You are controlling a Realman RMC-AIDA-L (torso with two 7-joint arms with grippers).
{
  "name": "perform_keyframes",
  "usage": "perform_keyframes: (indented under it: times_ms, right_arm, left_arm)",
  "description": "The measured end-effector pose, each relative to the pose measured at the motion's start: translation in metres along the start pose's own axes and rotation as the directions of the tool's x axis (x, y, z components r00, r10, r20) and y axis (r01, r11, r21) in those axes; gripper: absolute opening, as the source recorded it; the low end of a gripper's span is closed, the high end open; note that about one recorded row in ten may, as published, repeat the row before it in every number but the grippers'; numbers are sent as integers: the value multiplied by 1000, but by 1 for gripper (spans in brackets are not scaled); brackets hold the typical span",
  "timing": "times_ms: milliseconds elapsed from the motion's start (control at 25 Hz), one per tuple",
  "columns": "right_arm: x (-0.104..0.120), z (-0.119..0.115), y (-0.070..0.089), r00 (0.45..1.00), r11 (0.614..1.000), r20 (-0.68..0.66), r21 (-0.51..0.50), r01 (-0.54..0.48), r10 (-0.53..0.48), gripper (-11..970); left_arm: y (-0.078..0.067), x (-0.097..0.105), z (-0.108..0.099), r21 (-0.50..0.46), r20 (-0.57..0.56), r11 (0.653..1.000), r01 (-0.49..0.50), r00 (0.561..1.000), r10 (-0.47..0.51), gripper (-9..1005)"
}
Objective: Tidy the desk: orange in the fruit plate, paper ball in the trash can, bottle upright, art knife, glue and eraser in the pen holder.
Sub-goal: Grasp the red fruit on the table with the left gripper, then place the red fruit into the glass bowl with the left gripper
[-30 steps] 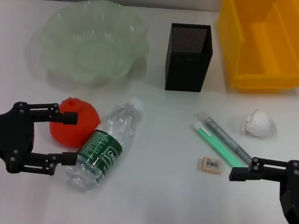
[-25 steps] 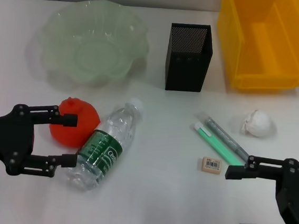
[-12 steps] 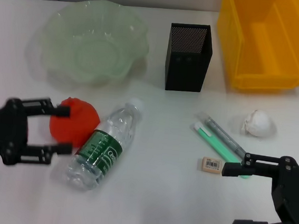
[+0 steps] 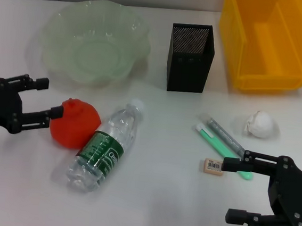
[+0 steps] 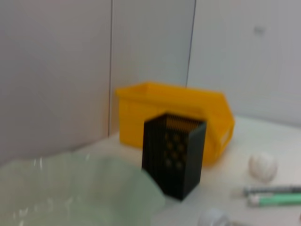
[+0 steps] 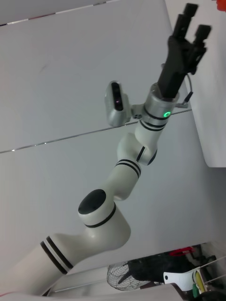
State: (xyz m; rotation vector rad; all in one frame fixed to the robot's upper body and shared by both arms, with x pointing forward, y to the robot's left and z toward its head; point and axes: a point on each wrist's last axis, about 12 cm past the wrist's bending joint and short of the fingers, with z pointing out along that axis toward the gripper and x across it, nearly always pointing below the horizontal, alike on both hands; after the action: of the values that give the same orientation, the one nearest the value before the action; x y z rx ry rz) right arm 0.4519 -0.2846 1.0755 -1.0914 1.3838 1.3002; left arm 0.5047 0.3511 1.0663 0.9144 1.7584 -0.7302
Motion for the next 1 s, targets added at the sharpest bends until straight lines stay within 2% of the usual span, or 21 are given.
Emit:
perform_keyframes:
  times_ms: [120,320,360,480,840,960,1000]
  right_arm:
    - [2,2,0,1000,1000,0,7,-5,5,803]
    - [5,7,-2,1000,1000,-7,13,-14,14,802]
    - [5,7,-2,1000,1000,-7,13,-17,17,802]
    - [7,9,-2,1000,1000,-5,17,-25,25,802]
    - [9,9,0,1000,999,3,20,-29,29,803]
    - [10,9,0,1000,999,4,21,-29,29,803]
    - [10,9,0,1000,999,6,22,-30,29,803]
  left_arm:
    - [0,2,3,-3,-14,1000,-1,1000,1,758]
    - [-2,5,20,-10,-54,1000,-5,999,4,754]
    - [-3,8,30,-16,-74,1000,-6,997,4,753]
    - [-6,9,37,1,-90,1000,-8,996,8,751]
    - [-7,8,45,4,-95,1000,-6,995,6,403]
    - [-8,4,44,-3,-39,1000,1,999,-1,286]
    - [-10,-4,42,-1,50,1000,8,999,-8,280]
